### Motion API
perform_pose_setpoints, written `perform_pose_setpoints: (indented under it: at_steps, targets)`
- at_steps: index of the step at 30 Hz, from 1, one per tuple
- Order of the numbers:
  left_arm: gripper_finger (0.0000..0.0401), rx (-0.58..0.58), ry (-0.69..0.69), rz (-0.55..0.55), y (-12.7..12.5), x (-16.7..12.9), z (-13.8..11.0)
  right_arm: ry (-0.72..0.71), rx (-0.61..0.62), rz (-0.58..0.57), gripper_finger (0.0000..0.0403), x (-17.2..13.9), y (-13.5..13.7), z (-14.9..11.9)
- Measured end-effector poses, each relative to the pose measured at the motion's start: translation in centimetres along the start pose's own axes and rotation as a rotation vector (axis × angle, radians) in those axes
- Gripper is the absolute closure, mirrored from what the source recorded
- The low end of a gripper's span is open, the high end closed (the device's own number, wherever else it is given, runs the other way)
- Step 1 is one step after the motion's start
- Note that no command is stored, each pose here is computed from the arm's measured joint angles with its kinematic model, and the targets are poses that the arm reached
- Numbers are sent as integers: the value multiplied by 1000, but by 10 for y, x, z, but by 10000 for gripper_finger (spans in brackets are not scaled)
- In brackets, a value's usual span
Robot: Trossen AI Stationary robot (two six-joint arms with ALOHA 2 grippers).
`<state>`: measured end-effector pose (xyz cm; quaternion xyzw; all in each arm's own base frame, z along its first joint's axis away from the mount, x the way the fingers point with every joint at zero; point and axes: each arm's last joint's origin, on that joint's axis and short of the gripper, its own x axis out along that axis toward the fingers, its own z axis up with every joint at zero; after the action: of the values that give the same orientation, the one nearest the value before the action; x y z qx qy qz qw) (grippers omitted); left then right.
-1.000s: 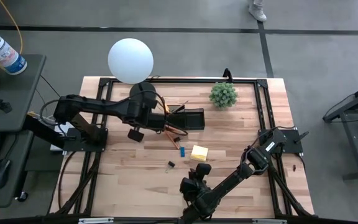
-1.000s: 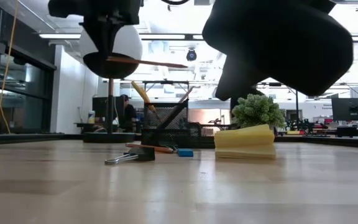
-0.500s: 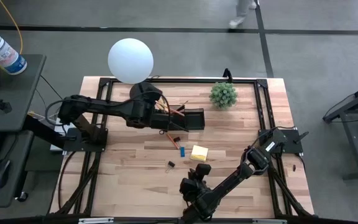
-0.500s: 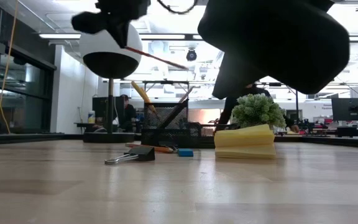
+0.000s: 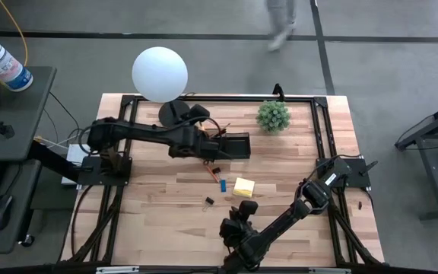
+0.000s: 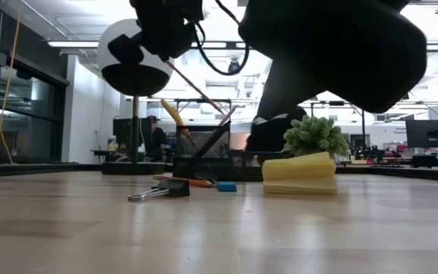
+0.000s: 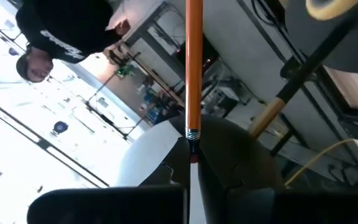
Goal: Pick and place office supplies into organizer
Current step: Put the bottom yellow pencil into the black organizer
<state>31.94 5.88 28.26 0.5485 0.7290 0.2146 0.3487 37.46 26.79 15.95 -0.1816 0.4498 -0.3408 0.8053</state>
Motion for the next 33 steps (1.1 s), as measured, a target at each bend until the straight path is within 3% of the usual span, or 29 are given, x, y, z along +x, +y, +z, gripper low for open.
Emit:
perform_pose_setpoints:
  at_steps: [19, 33]
  targets:
    - [401, 149, -12, -117, -2, 16, 2, -6, -15, -3, 325, 1, 0, 1]
    - [401, 272, 7, -153, -17, 27, 44, -9, -11, -1, 325, 1, 0, 1]
